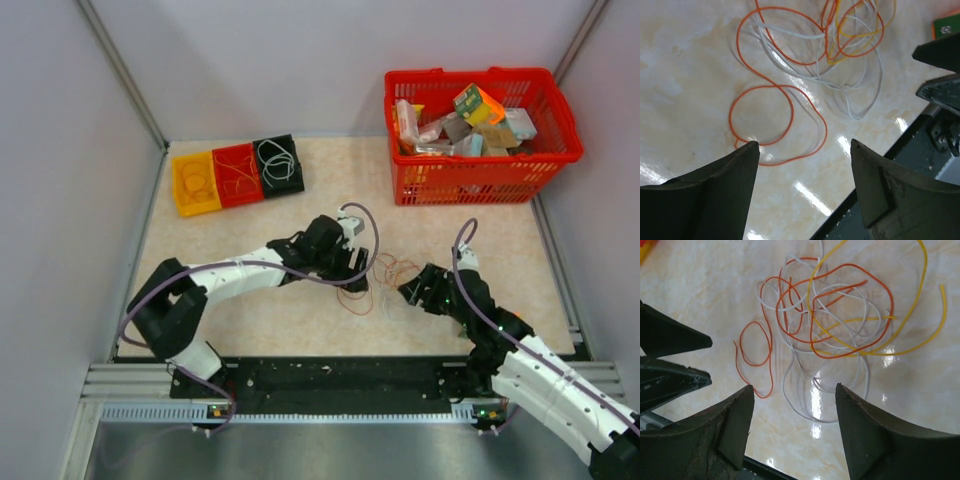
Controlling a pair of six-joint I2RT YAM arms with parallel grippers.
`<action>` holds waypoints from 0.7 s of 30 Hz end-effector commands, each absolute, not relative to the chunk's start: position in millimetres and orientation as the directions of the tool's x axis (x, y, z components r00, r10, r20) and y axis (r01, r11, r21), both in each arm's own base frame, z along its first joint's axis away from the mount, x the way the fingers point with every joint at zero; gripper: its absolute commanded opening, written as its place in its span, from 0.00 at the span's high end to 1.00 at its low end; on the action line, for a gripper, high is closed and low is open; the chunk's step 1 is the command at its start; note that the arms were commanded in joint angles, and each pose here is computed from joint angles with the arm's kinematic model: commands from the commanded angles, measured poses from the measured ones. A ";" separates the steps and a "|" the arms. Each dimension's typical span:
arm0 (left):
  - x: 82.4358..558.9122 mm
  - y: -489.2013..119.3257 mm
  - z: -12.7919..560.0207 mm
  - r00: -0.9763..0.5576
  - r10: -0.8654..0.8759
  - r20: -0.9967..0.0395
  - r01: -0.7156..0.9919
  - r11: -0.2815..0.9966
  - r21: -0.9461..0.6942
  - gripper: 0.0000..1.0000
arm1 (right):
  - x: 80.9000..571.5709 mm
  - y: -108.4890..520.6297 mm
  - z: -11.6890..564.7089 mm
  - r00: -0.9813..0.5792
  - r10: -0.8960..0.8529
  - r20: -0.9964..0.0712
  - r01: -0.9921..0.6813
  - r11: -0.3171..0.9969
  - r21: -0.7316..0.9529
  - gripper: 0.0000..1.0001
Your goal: Untangle the cables
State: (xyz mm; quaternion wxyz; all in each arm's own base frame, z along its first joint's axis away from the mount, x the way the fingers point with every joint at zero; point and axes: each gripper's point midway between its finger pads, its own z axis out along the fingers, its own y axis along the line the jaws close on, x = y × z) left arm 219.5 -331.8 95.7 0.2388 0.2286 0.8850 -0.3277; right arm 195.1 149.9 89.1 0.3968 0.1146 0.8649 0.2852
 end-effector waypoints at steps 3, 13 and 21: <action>243.7 -353.2 82.0 -0.766 0.309 -0.563 0.577 0.717 -0.391 0.33 | 193.3 144.3 79.4 -0.665 0.465 -0.585 0.037 0.802 0.596 0.36; 227.6 -387.2 34.2 -0.870 0.267 -0.415 0.433 0.817 -0.382 0.57 | 189.5 151.4 75.4 -0.682 0.453 -0.574 0.003 0.787 0.617 0.37; 234.3 -385.0 24.3 -0.879 0.242 -0.412 0.390 0.860 -0.328 0.83 | 185.2 155.7 72.7 -0.697 0.444 -0.563 -0.017 0.774 0.633 0.38</action>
